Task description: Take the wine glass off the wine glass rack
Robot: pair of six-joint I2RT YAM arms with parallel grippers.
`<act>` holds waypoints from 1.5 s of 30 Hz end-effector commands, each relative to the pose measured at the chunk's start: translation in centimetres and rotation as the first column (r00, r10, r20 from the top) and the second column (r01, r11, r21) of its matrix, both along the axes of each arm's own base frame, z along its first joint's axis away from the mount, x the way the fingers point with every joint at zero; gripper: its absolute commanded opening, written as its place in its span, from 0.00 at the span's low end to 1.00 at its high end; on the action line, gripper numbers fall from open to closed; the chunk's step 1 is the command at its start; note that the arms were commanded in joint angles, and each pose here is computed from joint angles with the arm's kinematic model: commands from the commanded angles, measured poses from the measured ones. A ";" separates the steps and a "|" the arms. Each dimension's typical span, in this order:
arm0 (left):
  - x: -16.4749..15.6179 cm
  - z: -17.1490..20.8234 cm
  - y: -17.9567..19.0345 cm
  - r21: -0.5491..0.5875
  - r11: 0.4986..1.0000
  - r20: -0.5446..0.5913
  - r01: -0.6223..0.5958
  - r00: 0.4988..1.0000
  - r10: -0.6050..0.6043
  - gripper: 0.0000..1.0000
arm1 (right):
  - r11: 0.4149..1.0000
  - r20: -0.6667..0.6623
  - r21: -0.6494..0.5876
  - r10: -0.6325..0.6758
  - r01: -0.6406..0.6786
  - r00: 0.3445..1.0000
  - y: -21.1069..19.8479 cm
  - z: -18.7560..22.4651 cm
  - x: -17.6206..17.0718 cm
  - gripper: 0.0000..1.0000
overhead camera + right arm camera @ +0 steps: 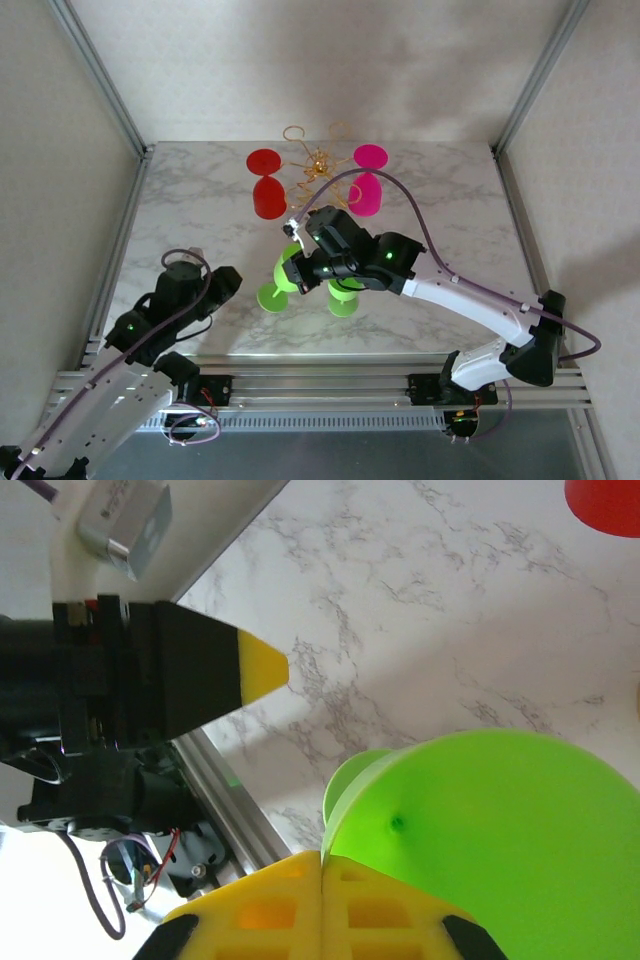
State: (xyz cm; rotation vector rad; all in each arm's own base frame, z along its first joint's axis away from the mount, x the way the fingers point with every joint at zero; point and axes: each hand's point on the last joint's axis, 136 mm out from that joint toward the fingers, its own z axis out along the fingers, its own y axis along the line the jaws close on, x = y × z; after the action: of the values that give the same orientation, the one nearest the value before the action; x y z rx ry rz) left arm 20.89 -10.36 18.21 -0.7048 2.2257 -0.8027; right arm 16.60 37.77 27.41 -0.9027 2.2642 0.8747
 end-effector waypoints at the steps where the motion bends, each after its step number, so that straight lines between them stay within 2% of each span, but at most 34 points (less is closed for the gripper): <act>1: 0.2 0.3 1.8 0.112 0.993 0.006 -0.040 0.999 0.039 0.39 | 0.998 0.036 -0.068 -0.015 0.018 0.999 0.0 -1.0 -0.2 0.00; 7: 0.7 0.7 1.9 0.131 0.990 0.027 -0.046 0.999 0.042 0.39 | 0.983 0.086 -0.176 -0.030 0.045 0.996 0.1 -2.9 -0.3 0.00; 16: 1.8 0.9 1.5 0.125 0.991 0.056 -0.053 0.997 0.047 0.40 | 0.958 0.149 -0.276 -0.040 0.081 0.988 0.1 -5.1 -0.3 0.00; 29: 2.0 1.4 1.3 0.114 0.992 0.075 -0.052 0.996 0.043 0.41 | 0.942 0.198 -0.315 -0.056 0.118 0.979 0.4 -6.8 0.7 0.00; 45: 2.2 0.9 1.1 0.104 0.993 0.073 -0.049 0.996 0.041 0.41 | 0.926 0.195 -0.353 -0.063 0.130 0.979 0.3 -9.2 0.9 0.00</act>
State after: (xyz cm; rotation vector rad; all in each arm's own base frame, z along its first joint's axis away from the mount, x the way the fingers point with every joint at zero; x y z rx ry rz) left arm 22.68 -9.66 18.74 -0.6605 2.1920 -0.6867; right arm 17.51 37.91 19.05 -0.9696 2.3295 0.3418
